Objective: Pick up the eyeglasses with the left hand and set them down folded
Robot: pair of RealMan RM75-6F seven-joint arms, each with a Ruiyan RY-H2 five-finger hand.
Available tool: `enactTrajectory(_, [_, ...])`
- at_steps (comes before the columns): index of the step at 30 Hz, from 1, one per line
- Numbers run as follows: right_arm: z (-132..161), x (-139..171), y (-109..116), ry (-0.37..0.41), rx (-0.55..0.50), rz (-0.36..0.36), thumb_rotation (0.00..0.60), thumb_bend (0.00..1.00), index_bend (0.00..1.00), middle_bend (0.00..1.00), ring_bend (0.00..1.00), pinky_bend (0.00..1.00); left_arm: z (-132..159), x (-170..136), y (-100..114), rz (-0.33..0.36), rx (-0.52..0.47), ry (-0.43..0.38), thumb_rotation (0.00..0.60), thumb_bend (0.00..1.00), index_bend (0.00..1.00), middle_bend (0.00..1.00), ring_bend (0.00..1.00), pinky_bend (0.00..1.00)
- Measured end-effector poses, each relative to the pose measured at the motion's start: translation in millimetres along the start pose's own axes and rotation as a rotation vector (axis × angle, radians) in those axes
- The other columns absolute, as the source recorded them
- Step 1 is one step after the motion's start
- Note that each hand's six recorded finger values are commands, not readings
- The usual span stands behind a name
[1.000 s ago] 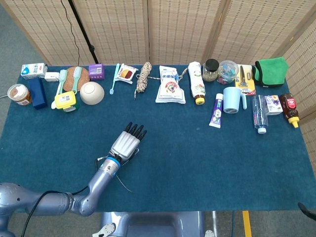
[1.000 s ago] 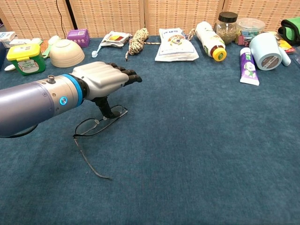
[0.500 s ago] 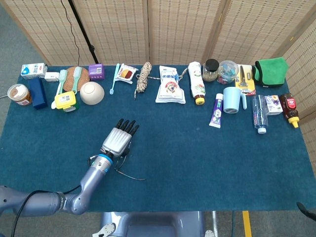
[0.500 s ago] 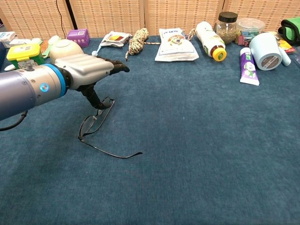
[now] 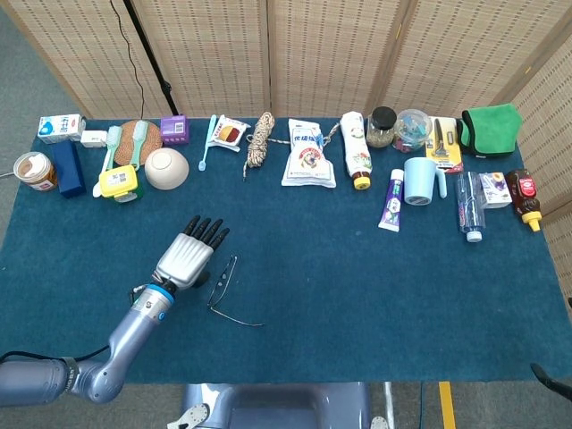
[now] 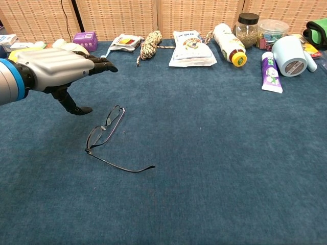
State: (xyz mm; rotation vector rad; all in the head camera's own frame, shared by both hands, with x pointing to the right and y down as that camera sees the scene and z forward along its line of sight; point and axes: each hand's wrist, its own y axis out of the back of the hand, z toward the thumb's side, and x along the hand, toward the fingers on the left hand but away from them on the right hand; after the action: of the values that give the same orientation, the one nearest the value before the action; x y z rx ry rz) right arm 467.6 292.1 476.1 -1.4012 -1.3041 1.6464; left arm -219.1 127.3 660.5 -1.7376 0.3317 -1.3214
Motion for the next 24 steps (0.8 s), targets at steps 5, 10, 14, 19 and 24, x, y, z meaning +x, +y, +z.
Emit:
enactTrajectory(5, [1, 0, -1, 0.001, 0.002, 0.003, 0.600, 0.00, 0.02, 0.00, 0.00, 0.01, 3, -13, -7, -0.019, -0.004, -0.045, 0.510, 0.30, 0.04, 0.00, 0.00, 0.00])
enactTrajectory(10, [3, 0, 0, 0.007, 0.002, 0.001, 0.600, 0.00, 0.02, 0.00, 0.00, 0.01, 13, -31, -7, -0.016, -0.008, -0.113, 0.509, 0.30, 0.18, 0.00, 0.00, 0.00])
enactTrajectory(14, [4, 1, -1, 0.007, 0.002, 0.001, 0.600, 0.00, 0.02, 0.00, 0.00, 0.01, 22, -48, -5, -0.003, 0.002, -0.174, 0.510, 0.30, 0.27, 0.00, 0.00, 0.00])
enactTrajectory(19, [7, 0, -1, 0.016, 0.000, 0.003, 0.600, 0.00, 0.02, 0.00, 0.00, 0.01, 31, -79, -6, 0.000, 0.004, -0.260, 0.511, 0.30, 0.36, 0.00, 0.00, 0.00])
enactTrajectory(24, [7, 1, -2, 0.017, -0.001, 0.005, 0.600, 0.00, 0.02, 0.00, 0.00, 0.01, 37, -102, -19, -0.039, -0.003, -0.316, 0.509, 0.30, 0.36, 0.00, 0.00, 0.00])
